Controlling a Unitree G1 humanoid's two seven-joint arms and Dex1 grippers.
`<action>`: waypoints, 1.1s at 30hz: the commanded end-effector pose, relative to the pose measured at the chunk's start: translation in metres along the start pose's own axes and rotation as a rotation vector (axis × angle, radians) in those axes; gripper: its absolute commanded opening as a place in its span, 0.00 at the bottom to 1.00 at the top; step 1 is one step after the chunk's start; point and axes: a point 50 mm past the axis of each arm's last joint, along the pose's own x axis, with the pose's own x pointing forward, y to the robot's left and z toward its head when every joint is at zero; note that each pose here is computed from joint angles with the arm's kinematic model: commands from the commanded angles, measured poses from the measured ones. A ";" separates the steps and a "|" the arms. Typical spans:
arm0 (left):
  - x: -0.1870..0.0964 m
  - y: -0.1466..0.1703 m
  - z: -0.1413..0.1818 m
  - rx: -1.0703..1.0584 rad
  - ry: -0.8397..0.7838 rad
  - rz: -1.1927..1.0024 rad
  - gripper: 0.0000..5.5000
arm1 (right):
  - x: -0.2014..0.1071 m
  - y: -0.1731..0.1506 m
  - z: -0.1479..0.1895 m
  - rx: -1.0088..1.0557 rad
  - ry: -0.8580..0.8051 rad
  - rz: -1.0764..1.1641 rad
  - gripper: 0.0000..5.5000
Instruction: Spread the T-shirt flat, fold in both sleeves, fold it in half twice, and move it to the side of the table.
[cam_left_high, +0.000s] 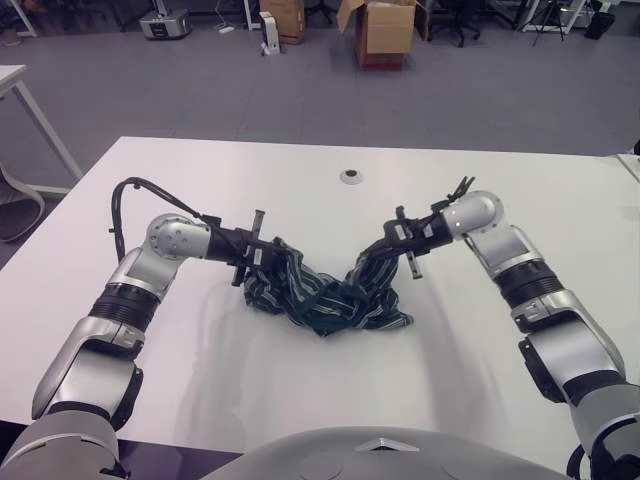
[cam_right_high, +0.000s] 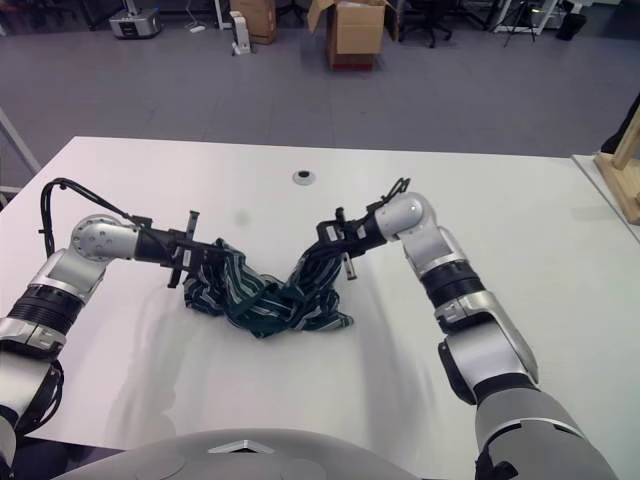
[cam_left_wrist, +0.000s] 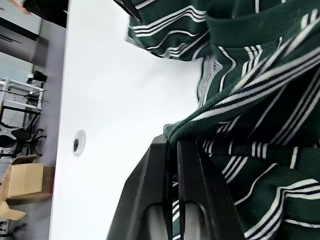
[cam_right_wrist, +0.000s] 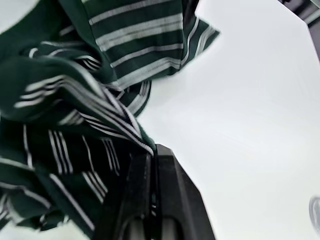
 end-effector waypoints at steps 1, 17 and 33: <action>-0.063 0.029 0.028 -0.126 -0.079 0.085 0.01 | -0.082 -0.011 0.035 0.042 -0.076 -0.103 0.00; -0.024 0.165 0.039 -0.100 0.206 0.441 0.01 | -0.110 -0.130 0.086 0.077 0.032 -0.872 0.00; -0.054 0.019 0.049 -0.170 -0.133 0.001 0.01 | -0.117 0.031 0.040 0.191 -0.176 -0.321 0.00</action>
